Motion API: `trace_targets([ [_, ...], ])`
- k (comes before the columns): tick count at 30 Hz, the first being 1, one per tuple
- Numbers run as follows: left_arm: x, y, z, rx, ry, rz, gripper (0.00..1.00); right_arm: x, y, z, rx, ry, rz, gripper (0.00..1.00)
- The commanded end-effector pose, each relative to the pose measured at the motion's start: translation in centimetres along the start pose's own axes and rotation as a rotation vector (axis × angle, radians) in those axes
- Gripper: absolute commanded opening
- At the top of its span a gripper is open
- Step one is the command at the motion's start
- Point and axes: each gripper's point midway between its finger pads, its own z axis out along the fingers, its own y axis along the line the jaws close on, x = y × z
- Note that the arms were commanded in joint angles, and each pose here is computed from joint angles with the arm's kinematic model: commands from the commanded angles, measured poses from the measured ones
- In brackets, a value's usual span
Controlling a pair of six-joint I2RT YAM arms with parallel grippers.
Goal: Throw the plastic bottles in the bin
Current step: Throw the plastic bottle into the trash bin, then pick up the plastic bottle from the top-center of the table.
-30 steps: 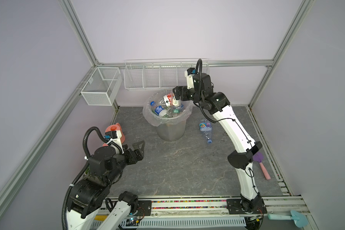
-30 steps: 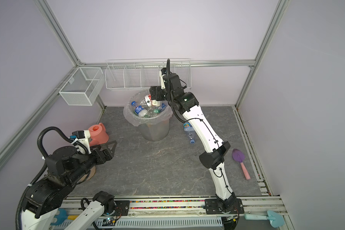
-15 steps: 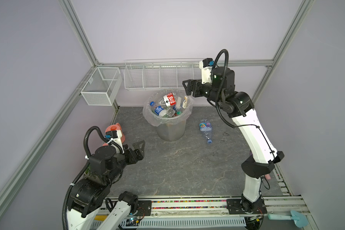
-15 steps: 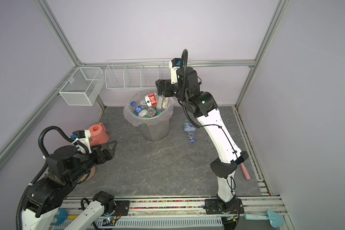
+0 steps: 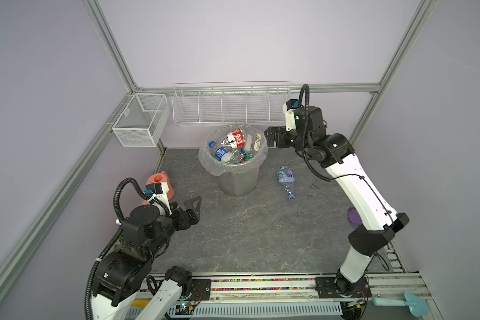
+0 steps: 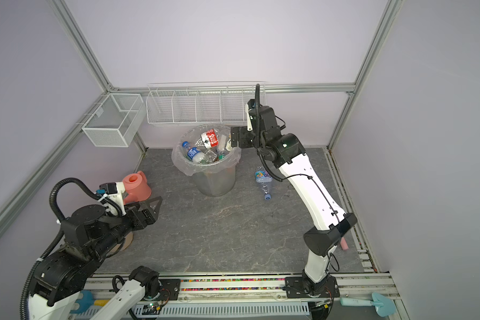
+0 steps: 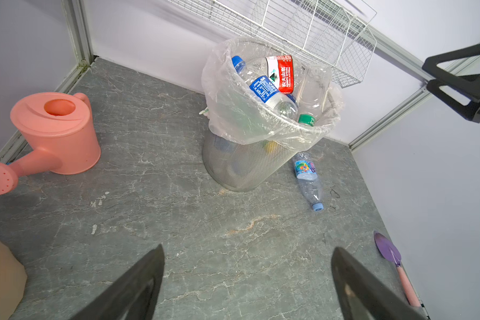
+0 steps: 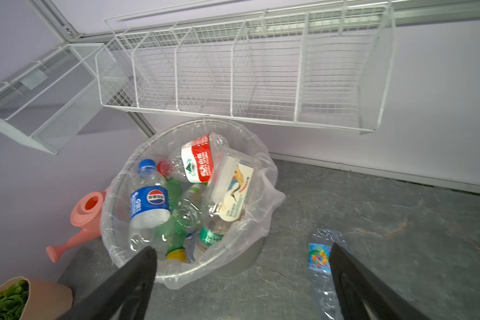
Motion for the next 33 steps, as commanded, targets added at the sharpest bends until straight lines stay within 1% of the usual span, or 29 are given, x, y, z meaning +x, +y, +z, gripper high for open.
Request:
trace_targets([
  [1,0.4,-0.3,-0.2,0.030,0.005,0.021,0.94,0.3,-3.6,-1.6,0.076,-0.015,0.059,0.99],
  [6,0.9,-0.6,0.5,0.049,0.021,0.012,0.94,4.3,-7.7,-1.1,0.145,0.053,0.108,0.99],
  [12,2.0,-1.2,1.4,0.105,0.038,-0.015,0.93,9.2,-11.5,-0.1,0.212,0.157,0.138,0.99],
  [13,2.2,-1.2,1.5,0.111,0.043,-0.020,0.93,9.9,-12.2,0.2,0.222,0.174,0.145,0.98],
  [14,2.4,-1.2,1.6,0.113,0.047,-0.024,0.93,10.7,-12.6,0.5,0.227,0.192,0.149,0.91],
  [15,2.6,-1.1,1.7,0.114,0.051,-0.028,0.93,11.5,-13.1,0.9,0.232,0.216,0.152,0.88],
  [21,3.4,-0.8,1.6,0.115,0.064,-0.042,0.93,16.1,-15.0,4.8,0.234,0.384,0.165,0.88],
  [25,3.8,-0.6,1.6,0.113,0.069,-0.043,0.93,18.5,-15.6,7.7,0.221,0.463,0.167,0.88],
  [31,4.1,-0.4,1.8,0.104,0.074,-0.043,0.93,20.7,-15.7,11.6,0.204,0.563,0.166,0.88],
  [33,4.0,-0.4,1.8,0.103,0.073,-0.042,0.93,21.4,-16.3,12.7,0.229,0.585,0.167,0.88],
])
